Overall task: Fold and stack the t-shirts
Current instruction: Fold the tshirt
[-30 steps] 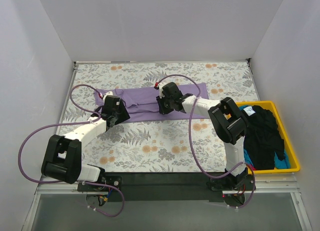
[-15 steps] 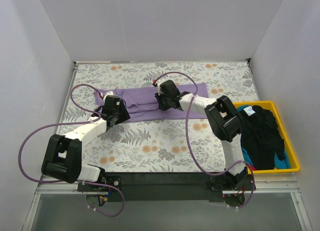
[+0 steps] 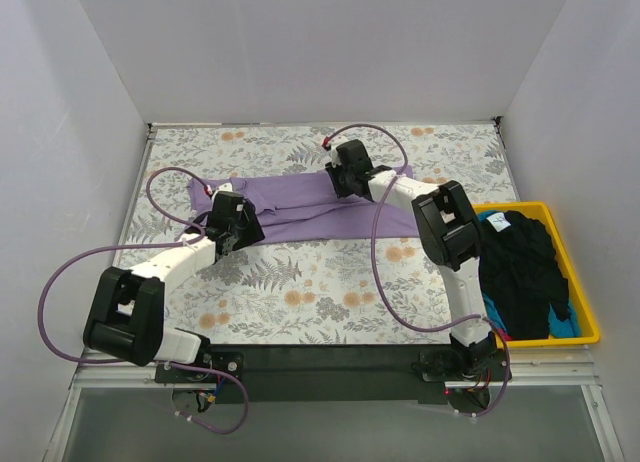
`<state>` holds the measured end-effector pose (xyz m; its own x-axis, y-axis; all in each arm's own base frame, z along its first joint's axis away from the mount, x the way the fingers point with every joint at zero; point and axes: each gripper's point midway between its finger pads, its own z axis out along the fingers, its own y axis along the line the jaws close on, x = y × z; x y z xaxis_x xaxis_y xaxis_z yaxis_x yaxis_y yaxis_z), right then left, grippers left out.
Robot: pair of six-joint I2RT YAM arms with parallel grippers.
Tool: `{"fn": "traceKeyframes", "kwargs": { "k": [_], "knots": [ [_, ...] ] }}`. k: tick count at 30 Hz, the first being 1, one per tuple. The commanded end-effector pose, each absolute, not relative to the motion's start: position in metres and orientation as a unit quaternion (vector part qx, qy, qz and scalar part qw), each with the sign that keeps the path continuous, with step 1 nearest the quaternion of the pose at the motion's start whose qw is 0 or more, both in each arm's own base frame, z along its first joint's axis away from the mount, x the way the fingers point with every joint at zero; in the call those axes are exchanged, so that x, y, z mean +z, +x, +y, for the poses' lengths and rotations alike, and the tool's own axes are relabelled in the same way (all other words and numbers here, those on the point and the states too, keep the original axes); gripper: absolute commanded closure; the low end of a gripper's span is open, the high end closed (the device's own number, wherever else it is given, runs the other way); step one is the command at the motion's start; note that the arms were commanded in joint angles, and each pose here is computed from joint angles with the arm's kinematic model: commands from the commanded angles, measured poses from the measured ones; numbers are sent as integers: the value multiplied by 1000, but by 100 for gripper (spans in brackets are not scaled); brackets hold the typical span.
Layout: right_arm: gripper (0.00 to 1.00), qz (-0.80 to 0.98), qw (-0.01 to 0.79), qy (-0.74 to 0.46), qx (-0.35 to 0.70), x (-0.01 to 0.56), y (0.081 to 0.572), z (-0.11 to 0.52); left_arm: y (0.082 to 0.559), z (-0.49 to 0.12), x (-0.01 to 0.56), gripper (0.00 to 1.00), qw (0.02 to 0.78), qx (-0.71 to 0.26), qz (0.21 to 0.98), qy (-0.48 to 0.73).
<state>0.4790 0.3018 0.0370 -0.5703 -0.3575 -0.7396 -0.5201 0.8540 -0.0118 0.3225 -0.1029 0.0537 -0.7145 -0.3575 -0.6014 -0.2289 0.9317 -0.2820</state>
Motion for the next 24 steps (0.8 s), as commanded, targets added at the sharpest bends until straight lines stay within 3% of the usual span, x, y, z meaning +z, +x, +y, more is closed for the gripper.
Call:
{"fn": "traceKeyframes", "kwargs": {
  "k": [1,5,10,18,24],
  "knots": [
    [66,867,426,-242,95,66,502,290,329,-116,65,41,353,-112,919,-133],
    [62,857,445,-238,106,106,492,281,338,-135,81,41,367,-125,916,-101],
    [61,870,425,-215,130,111,456,269,345,-170,89,43,371,-136,917,-51],
    [61,903,370,-155,153,87,386,237,359,-209,67,74,360,-104,927,-2],
    [61,917,347,-132,148,71,360,214,379,-225,59,79,370,-84,925,19]
  ]
}}
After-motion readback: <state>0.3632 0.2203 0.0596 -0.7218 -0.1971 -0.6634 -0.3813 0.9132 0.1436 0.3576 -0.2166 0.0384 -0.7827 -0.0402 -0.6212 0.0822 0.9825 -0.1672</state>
